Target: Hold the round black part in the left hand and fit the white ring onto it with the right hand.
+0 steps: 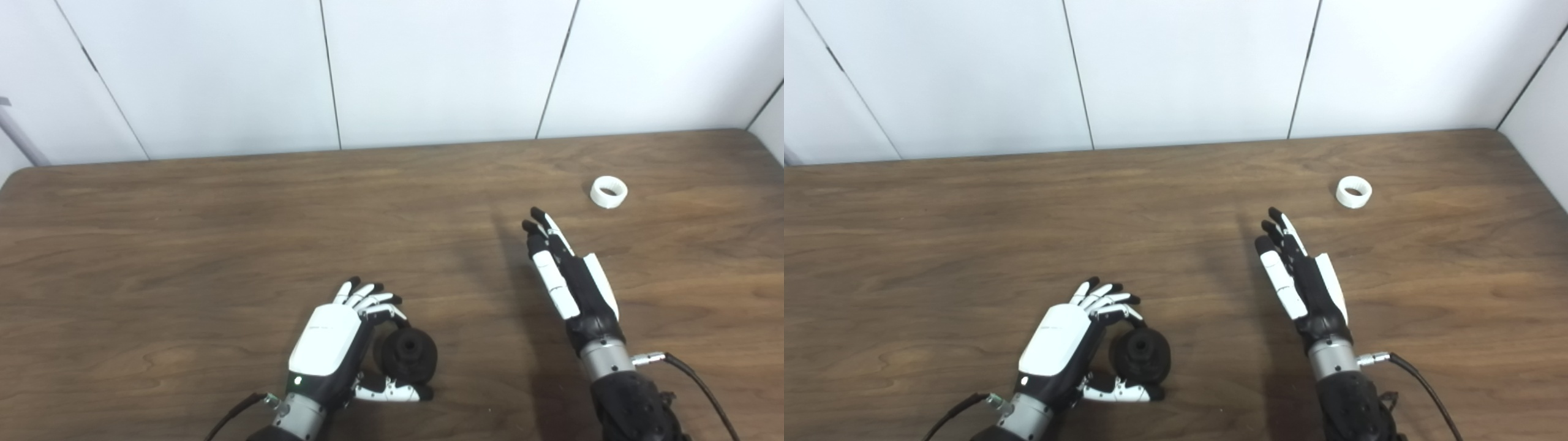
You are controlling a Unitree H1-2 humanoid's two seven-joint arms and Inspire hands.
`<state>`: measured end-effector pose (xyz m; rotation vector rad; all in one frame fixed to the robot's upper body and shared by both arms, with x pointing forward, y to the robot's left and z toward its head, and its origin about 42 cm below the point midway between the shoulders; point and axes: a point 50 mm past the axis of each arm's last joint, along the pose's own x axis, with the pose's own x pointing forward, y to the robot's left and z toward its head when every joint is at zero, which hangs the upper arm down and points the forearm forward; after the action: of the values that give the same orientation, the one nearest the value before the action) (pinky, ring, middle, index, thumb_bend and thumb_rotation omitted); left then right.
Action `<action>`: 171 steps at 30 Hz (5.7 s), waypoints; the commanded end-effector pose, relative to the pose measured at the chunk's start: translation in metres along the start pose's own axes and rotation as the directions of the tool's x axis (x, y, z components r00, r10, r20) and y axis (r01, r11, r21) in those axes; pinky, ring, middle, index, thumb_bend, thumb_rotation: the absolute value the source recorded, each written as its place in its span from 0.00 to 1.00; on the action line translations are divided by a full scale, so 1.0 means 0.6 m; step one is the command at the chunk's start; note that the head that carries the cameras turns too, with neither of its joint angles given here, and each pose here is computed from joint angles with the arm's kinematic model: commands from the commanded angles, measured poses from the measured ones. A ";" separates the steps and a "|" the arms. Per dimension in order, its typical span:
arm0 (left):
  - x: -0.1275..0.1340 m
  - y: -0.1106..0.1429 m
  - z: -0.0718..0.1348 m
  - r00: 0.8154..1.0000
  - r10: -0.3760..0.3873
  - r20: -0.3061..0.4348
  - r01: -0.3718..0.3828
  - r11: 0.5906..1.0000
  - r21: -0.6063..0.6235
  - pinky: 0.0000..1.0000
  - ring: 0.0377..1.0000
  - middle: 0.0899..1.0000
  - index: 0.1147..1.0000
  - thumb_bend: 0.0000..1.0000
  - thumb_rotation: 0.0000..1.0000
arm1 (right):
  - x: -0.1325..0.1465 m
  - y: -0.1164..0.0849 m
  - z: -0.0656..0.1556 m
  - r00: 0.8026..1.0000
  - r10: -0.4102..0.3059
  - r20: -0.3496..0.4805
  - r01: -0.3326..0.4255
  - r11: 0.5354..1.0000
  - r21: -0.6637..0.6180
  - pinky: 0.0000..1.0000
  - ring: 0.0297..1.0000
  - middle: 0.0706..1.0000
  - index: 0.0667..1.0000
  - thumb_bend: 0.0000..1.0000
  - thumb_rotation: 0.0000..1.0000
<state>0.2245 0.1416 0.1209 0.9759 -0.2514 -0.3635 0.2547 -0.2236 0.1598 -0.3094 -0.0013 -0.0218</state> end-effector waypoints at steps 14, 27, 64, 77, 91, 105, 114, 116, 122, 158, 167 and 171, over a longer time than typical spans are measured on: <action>-0.006 -0.010 -0.020 0.998 -0.048 -0.029 0.049 0.998 0.034 1.00 0.89 0.78 0.42 0.52 0.06 | 0.017 -0.013 0.046 0.995 -0.033 0.096 0.033 0.999 0.005 0.84 0.89 0.91 0.93 0.59 1.00; -0.011 0.005 -0.033 0.999 -0.043 -0.025 0.044 0.998 0.049 1.00 0.88 0.77 0.42 0.52 0.05 | 0.048 -0.067 0.082 0.987 -0.105 0.125 0.123 0.981 -0.153 0.82 0.89 0.89 0.87 0.59 0.99; -0.033 0.019 -0.048 0.999 -0.033 -0.016 0.034 0.997 0.067 1.00 0.85 0.74 0.42 0.52 0.05 | 0.258 -0.276 0.110 0.939 -0.342 0.035 0.275 0.685 -0.675 0.88 0.98 0.95 0.81 0.80 0.31; -0.040 0.022 -0.048 0.999 -0.035 -0.017 0.036 0.997 0.075 1.00 0.85 0.74 0.42 0.52 0.05 | 0.303 -0.302 0.103 0.923 -0.374 -0.086 0.208 0.676 -0.707 0.88 0.98 0.95 0.76 0.83 0.23; -0.040 0.022 -0.044 0.999 -0.033 -0.013 0.034 0.996 0.077 1.00 0.85 0.73 0.42 0.52 0.06 | 0.327 -0.288 0.108 0.927 -0.327 -0.184 0.078 0.649 -0.756 0.94 1.00 0.94 0.72 0.91 0.24; -0.040 0.024 -0.037 0.999 -0.039 -0.018 0.040 0.997 0.073 1.00 0.85 0.74 0.42 0.52 0.05 | 0.330 -0.271 0.106 0.928 -0.303 -0.215 0.034 0.645 -0.764 0.94 0.99 0.92 0.70 0.89 0.22; -0.041 0.023 -0.035 0.999 -0.033 -0.011 0.033 0.997 0.066 1.00 0.85 0.74 0.42 0.52 0.05 | 0.330 -0.277 0.095 0.929 -0.291 -0.230 0.014 0.647 -0.762 0.91 0.99 0.90 0.67 0.84 0.22; -0.042 0.024 -0.034 0.999 -0.032 -0.009 0.032 0.997 0.065 1.00 0.85 0.74 0.42 0.52 0.05 | 0.328 -0.280 0.094 0.928 -0.294 -0.228 0.022 0.655 -0.756 0.91 0.98 0.89 0.66 0.84 0.21; -0.042 0.026 -0.030 0.999 -0.034 -0.006 0.034 0.997 0.070 1.00 0.85 0.74 0.42 0.52 0.05 | 0.328 -0.287 0.089 0.926 -0.298 -0.234 0.021 0.657 -0.754 0.93 0.98 0.89 0.66 0.82 0.20; -0.042 0.026 -0.021 0.999 -0.034 -0.001 0.034 0.997 0.062 0.99 0.85 0.74 0.42 0.52 0.05 | 0.342 -0.277 0.090 0.924 -0.308 -0.225 0.021 0.631 -0.776 0.79 0.79 0.73 0.64 0.87 0.22; -0.042 0.028 -0.018 0.999 -0.038 -0.005 0.039 0.997 0.065 0.99 0.85 0.74 0.42 0.52 0.05 | 0.338 -0.279 0.089 0.924 -0.315 -0.217 0.035 0.636 -0.771 0.85 0.80 0.72 0.61 0.86 0.18; -0.041 0.028 -0.018 0.999 -0.038 -0.004 0.039 0.997 0.070 0.99 0.85 0.74 0.42 0.52 0.05 | 0.336 -0.280 0.088 0.923 -0.314 -0.220 0.029 0.629 -0.777 0.88 0.85 0.76 0.61 0.85 0.18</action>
<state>0.2117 0.1681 0.1282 1.0236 -0.2489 -0.3757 0.4450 -0.3701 0.2287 -1.1521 0.4213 -0.2188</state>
